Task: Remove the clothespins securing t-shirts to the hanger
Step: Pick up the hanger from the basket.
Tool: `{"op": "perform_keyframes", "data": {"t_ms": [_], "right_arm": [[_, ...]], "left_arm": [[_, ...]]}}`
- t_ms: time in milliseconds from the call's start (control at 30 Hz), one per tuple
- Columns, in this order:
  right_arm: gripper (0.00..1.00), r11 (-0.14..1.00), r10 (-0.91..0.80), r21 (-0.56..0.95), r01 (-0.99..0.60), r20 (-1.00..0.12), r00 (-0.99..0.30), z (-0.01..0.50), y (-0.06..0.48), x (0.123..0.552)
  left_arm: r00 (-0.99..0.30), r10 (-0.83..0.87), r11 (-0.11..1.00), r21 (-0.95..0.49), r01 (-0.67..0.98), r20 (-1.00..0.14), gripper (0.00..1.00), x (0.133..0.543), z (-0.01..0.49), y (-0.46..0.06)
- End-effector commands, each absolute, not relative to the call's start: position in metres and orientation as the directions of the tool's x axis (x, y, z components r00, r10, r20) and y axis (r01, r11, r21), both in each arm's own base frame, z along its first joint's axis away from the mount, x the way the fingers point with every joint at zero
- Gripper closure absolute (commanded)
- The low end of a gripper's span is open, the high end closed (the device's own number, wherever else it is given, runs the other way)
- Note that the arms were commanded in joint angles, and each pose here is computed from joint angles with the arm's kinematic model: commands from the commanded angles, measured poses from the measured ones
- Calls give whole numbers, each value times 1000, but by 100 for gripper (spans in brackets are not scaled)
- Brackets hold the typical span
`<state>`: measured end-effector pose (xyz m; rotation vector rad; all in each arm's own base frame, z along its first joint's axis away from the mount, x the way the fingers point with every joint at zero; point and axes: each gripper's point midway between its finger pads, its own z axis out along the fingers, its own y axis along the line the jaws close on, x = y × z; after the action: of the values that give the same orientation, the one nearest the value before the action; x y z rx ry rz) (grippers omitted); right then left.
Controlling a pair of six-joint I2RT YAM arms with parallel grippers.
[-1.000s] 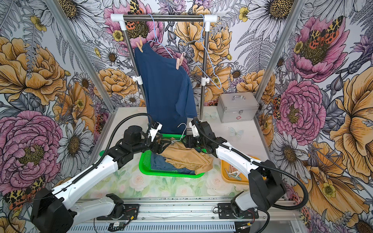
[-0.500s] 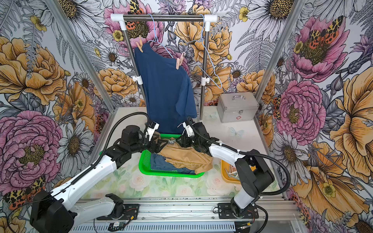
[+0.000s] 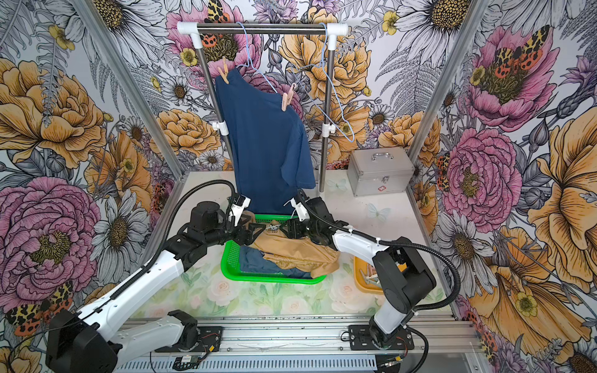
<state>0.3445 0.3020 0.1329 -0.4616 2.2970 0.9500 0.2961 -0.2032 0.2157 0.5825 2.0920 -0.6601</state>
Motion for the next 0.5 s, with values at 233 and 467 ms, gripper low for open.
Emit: {"op": "perform_keyframes", "data": {"t_ms": [233, 467], "right_arm": [[56, 559, -74, 557, -614, -704, -706, 157, 330, 347], [82, 538, -44, 548, -640, -740, -671, 176, 329, 339]], "left_arm": [[-549, 150, 762, -258, 594, -822, 19, 298, 215, -192], [-539, 137, 775, -248, 581, -831, 19, 300, 220, -181]]}}
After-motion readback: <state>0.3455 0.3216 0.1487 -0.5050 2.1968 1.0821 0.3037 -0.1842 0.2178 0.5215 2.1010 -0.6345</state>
